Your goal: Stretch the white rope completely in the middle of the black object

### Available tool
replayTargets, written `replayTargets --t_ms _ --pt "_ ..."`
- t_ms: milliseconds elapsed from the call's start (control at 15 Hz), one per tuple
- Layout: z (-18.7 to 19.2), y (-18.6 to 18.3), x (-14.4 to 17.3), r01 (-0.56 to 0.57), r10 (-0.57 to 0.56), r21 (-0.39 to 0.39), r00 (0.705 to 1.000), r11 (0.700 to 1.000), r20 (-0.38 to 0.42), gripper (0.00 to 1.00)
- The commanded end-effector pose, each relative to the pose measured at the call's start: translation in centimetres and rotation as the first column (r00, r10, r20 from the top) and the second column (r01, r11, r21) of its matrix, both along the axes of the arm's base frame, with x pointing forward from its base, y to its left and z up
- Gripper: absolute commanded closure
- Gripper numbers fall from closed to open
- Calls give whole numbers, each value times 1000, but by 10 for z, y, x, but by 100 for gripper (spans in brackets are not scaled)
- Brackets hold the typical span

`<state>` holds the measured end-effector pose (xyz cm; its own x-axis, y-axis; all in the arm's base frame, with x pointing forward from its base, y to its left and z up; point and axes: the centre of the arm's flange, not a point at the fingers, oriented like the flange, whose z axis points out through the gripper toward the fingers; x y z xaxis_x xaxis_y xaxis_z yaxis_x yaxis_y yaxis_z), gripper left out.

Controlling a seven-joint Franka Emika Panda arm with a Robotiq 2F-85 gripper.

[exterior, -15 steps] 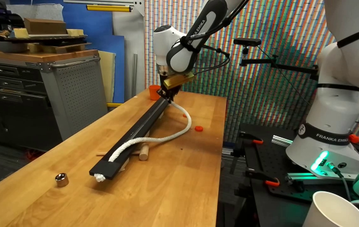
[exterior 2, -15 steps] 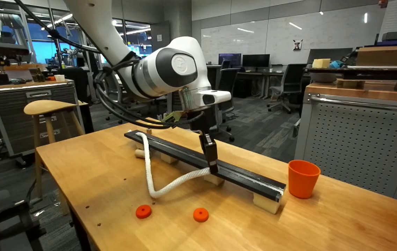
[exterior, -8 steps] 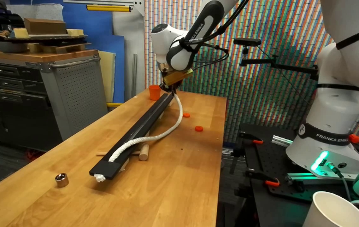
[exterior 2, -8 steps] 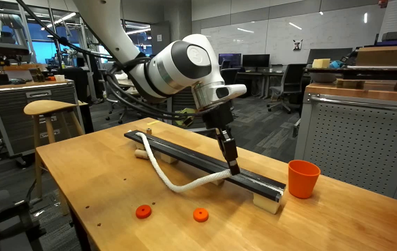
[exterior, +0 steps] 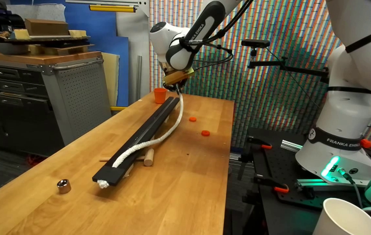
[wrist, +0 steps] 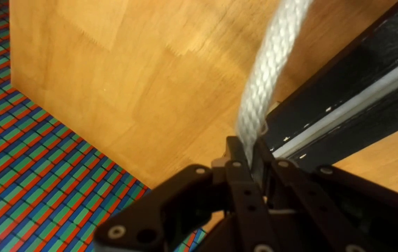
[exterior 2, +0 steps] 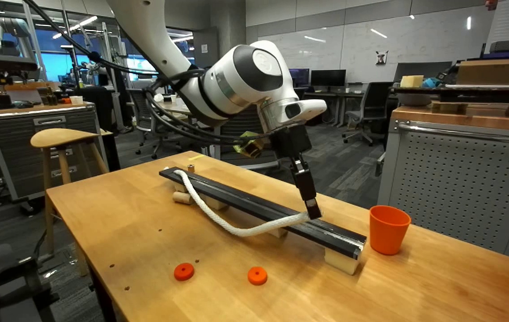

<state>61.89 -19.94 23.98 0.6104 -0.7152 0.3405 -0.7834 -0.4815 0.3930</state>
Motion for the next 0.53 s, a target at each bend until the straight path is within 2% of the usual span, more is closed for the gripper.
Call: replayTargets --t_ms 0,467 --pt "9 -16 21 69 -69 -52 998 996 9 97" --pt "25 -48 30 164 -163 -53 986 985 18 97"
